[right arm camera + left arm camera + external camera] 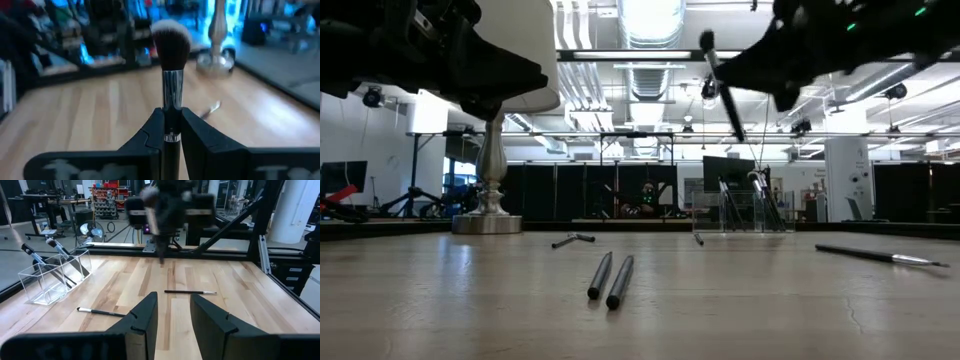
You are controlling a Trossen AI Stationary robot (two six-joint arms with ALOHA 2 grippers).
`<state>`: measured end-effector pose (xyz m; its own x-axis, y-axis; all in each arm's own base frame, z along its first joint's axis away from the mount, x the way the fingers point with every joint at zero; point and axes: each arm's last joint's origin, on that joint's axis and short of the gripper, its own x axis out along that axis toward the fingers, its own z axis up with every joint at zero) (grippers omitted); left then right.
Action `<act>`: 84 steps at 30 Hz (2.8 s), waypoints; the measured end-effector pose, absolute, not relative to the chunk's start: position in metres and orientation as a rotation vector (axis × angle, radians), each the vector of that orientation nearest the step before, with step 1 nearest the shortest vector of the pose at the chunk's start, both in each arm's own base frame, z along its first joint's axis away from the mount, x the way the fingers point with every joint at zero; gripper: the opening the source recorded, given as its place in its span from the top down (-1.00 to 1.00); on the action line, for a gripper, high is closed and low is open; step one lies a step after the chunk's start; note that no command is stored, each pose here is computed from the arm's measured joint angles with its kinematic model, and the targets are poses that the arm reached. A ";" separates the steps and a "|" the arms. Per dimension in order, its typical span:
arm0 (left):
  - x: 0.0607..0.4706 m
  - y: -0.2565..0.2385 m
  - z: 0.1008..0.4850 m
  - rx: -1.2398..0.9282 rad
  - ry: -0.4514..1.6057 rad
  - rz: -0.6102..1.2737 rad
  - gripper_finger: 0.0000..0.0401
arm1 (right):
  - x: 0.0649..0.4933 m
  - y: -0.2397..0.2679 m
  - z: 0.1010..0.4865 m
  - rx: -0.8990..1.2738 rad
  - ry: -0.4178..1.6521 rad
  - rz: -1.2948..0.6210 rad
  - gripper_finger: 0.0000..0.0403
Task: Put items in baskets/containers
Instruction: Put the foundation brush into the transparent organizer, then put the eyeshadow brush into the transparent organizer
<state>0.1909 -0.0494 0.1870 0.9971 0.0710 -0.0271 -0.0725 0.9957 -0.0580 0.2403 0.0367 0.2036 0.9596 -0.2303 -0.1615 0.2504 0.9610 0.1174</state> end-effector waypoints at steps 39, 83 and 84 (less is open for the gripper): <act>0.191 -0.049 0.187 -0.051 0.026 0.073 0.46 | 0.241 -0.144 0.139 0.234 0.125 -1.157 0.80; 0.226 -0.055 0.174 -0.019 0.347 0.327 0.77 | 0.200 0.040 0.188 0.143 0.433 -0.652 0.96; 0.231 -0.056 0.176 -0.036 0.390 0.354 0.83 | 0.200 0.043 0.187 0.144 0.430 -0.649 0.96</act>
<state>0.2310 -0.0556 0.1761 0.8643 0.3314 -0.3783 -0.3450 0.9380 0.0336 0.2000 0.0427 0.1874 0.7127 -0.5535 -0.4308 0.6123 0.7906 -0.0028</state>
